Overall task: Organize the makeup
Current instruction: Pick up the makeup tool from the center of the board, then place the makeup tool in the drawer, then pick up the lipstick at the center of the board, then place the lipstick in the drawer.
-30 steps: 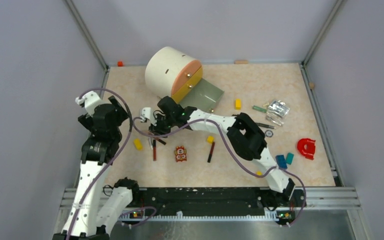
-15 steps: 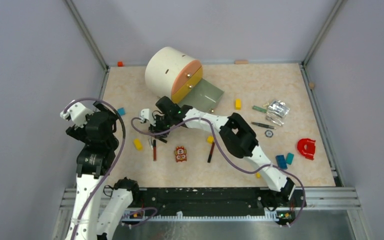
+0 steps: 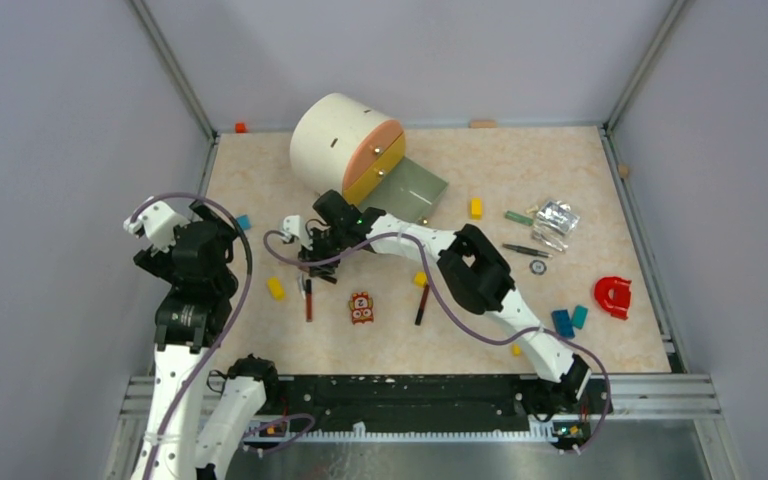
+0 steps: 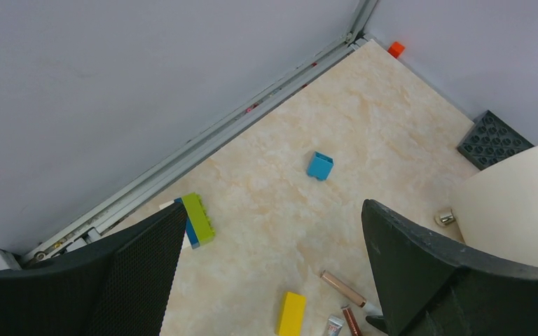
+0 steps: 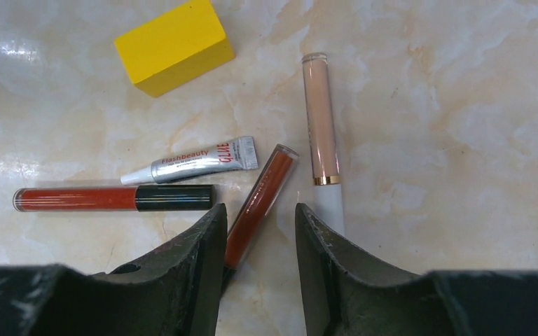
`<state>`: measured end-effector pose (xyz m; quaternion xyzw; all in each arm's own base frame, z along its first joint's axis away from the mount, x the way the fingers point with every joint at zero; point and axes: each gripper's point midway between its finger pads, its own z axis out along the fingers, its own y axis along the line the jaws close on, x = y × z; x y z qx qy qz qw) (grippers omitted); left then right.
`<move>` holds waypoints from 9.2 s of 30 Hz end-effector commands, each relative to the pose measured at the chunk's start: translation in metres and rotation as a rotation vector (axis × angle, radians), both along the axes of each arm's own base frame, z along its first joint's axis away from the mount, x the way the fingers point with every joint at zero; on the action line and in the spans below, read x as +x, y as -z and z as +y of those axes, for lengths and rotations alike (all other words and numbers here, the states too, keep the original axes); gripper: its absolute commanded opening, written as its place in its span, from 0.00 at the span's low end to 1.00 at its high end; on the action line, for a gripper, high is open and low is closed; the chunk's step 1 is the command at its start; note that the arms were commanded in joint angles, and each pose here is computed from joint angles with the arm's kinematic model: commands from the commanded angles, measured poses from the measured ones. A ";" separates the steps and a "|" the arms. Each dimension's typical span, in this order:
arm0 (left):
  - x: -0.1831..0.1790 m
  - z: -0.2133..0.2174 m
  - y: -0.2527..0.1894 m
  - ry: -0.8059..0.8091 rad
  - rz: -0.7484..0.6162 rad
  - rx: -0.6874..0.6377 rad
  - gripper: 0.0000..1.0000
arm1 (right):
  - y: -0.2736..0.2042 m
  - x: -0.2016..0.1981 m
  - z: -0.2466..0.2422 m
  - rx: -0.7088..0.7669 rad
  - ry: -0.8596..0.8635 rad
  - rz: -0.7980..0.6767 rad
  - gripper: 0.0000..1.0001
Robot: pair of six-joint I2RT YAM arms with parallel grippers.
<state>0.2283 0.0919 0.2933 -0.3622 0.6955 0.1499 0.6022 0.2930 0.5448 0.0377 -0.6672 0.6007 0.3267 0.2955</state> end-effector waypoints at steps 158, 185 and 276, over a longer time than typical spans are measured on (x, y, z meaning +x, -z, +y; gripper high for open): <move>0.017 -0.006 -0.002 0.092 -0.024 0.010 0.99 | -0.042 -0.023 -0.035 0.098 0.516 0.092 0.51; 0.019 -0.007 -0.001 0.103 -0.016 0.017 0.99 | -0.001 -0.019 -0.035 0.011 0.509 -0.003 0.06; 0.055 -0.032 0.027 0.273 0.111 -0.016 0.99 | -0.169 0.004 -0.131 0.271 0.836 0.109 0.46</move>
